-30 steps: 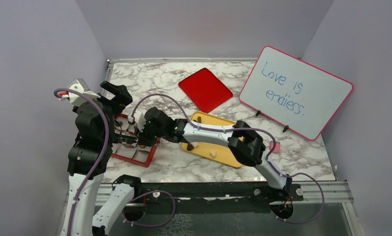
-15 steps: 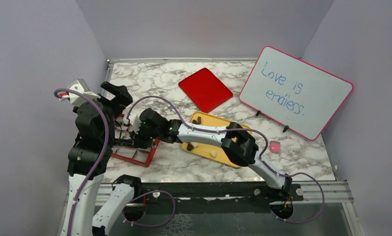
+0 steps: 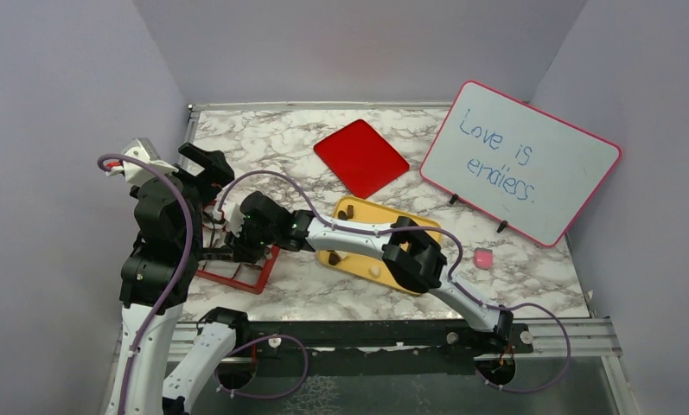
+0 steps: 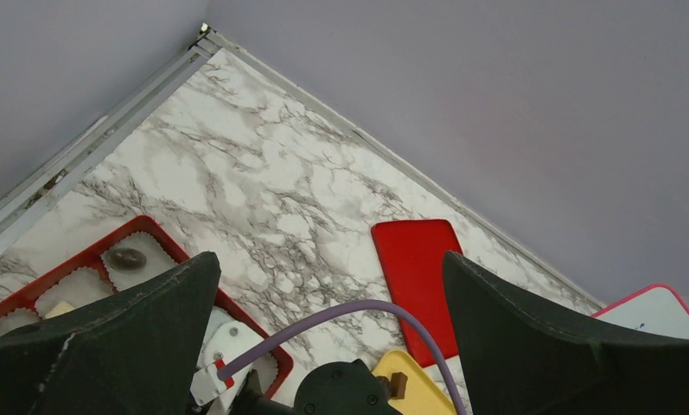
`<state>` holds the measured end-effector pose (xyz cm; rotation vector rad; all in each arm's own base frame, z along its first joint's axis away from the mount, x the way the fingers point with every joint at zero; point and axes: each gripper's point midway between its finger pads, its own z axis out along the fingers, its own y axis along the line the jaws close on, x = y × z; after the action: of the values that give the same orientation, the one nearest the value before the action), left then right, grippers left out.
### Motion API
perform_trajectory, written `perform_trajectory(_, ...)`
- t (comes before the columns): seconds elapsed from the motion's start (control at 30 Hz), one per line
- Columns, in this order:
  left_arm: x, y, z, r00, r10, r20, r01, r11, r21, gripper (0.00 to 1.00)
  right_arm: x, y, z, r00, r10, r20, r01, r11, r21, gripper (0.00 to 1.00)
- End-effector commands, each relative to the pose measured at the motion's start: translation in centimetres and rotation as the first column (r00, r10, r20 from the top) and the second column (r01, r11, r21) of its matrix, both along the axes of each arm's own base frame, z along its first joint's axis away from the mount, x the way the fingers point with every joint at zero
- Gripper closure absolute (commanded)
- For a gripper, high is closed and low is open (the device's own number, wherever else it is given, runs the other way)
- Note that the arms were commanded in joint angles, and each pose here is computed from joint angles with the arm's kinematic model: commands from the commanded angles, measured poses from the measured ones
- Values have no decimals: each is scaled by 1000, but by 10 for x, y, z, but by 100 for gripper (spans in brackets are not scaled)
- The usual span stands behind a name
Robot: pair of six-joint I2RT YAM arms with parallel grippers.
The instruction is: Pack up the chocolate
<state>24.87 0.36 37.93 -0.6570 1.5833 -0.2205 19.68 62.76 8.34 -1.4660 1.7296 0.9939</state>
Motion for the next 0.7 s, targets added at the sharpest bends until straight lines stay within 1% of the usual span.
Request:
perform_trajectory(0.0, -2, -2, -3, 1000, -17, -7, 17, 1000, 10, 1, -4, 8, 6, 1000, 26, 10, -26, 1000, 17, 65)
perform_trajectory(0.17, -1, -3, -4, 1000, -24, -10, 24, 1000, 17, 1, -3, 9, 15, 999, 28, 23, -29, 999, 29, 63)
perform_trajectory(0.4, 1, 2, -4, 1000, 2, -21, -1, 999, 37, 1, 11, 7, 38, 996, -20, 90, 16, 999, 52, 64)
perform_trajectory(0.5, 2, 2, -2, 1000, 5, -18, -4, 999, 39, 1, 13, 1, 47, 995, -45, 92, 39, 997, 62, 65)
perform_trajectory(0.67, 1, -2, 12, 1000, -11, 13, 11, 1000, 6, 1, 14, -22, 72, 991, -96, 95, 87, 992, 93, 66)
